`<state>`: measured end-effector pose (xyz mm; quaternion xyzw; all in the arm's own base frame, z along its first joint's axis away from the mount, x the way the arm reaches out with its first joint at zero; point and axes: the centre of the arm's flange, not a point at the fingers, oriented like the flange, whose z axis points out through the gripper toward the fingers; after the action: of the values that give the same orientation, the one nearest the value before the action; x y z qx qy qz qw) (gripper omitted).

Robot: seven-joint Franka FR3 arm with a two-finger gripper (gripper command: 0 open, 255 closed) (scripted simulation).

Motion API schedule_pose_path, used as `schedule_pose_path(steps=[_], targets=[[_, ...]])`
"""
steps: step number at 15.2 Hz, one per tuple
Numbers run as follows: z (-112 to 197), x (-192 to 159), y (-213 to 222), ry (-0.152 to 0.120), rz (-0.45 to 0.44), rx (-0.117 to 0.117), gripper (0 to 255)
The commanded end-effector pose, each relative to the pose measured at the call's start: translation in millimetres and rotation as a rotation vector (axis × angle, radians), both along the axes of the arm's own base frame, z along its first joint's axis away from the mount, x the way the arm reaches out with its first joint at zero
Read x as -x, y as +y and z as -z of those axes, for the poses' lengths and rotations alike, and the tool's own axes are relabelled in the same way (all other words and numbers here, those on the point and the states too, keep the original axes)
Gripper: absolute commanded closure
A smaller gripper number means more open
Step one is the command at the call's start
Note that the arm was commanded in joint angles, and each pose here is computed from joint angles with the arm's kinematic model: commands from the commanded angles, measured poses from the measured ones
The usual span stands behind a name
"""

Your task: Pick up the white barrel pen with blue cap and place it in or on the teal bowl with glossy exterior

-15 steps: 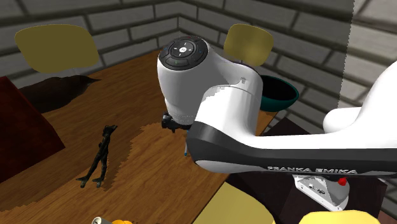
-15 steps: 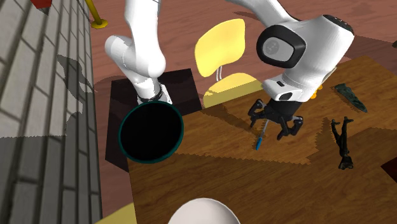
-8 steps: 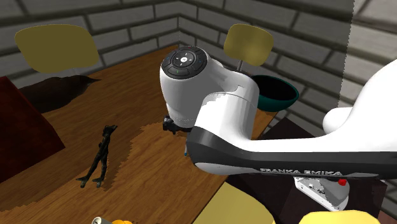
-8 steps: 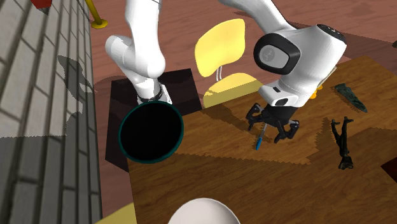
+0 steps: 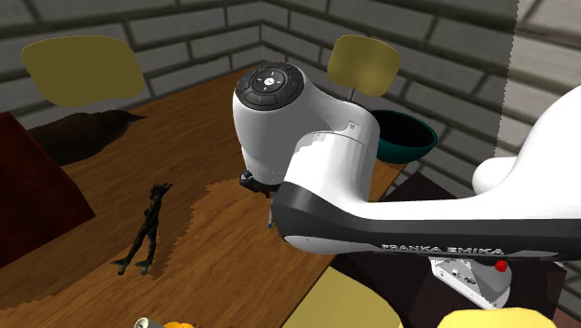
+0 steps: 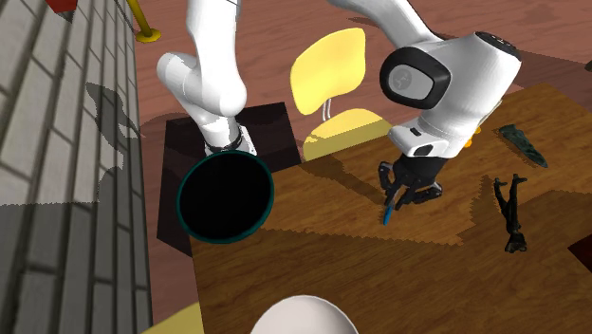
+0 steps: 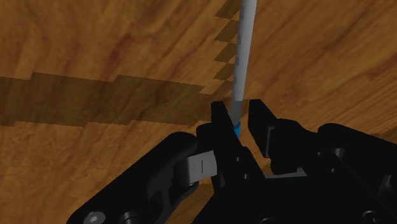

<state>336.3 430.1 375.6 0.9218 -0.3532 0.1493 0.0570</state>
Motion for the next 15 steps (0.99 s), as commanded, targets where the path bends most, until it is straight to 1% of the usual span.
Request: schedule_pose_path(steps=[1,5,15], targets=[[7,2,-3,0.013,0.005,0.012,255],[7,2,-3,0.013,0.005,0.012,255],[-46,2,-3,0.013,0.005,0.012,255]])
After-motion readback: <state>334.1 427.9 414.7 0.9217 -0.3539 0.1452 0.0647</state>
